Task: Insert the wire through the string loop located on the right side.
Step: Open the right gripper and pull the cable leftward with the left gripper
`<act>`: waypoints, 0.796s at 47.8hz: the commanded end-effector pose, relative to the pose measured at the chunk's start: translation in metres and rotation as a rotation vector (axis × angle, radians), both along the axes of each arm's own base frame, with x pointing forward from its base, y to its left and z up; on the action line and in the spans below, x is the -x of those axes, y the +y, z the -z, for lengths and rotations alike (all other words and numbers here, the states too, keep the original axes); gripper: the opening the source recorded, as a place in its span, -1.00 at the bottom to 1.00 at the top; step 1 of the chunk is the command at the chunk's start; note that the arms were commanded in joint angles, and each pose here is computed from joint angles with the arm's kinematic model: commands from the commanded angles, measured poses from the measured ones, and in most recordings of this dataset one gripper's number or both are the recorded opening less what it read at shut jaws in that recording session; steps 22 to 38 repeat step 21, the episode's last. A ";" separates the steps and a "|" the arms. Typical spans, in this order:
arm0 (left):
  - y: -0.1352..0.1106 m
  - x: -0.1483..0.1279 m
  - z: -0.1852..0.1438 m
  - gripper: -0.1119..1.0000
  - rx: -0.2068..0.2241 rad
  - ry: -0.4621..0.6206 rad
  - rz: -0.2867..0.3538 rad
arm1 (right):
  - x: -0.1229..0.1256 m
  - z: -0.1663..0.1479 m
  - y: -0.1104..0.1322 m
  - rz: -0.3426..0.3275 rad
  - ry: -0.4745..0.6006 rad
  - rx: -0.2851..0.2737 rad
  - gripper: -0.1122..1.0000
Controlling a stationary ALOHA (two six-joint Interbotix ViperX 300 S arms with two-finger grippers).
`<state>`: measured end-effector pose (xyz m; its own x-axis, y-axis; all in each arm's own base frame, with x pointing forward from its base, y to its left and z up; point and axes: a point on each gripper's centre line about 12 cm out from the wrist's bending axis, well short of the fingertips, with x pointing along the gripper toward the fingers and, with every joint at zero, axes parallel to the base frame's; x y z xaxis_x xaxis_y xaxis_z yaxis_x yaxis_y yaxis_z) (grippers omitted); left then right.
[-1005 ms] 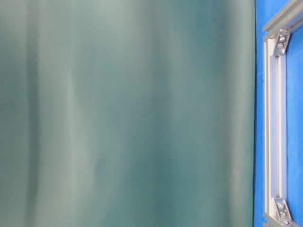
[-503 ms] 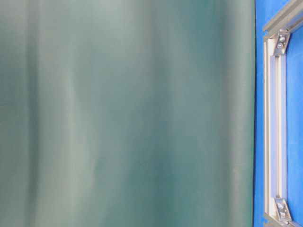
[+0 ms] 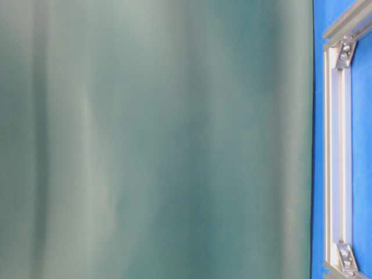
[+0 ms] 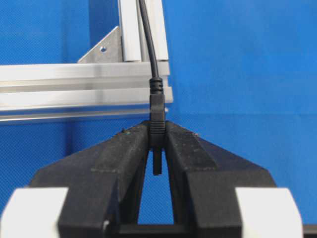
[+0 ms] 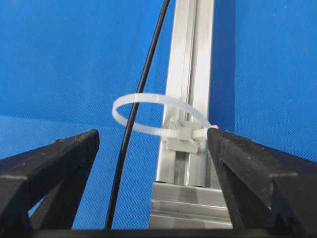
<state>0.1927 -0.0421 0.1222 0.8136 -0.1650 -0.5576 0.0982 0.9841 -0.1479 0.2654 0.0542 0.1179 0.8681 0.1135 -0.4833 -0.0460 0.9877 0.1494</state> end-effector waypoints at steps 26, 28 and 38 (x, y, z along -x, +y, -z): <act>-0.002 -0.004 -0.010 0.55 0.010 -0.023 0.003 | -0.003 -0.018 -0.001 0.006 -0.046 -0.017 0.92; -0.002 -0.004 -0.010 0.55 0.010 -0.023 0.003 | -0.003 -0.018 -0.001 0.006 -0.046 -0.017 0.92; -0.002 -0.004 -0.010 0.55 0.010 -0.023 0.003 | -0.003 -0.018 -0.001 0.006 -0.046 -0.017 0.92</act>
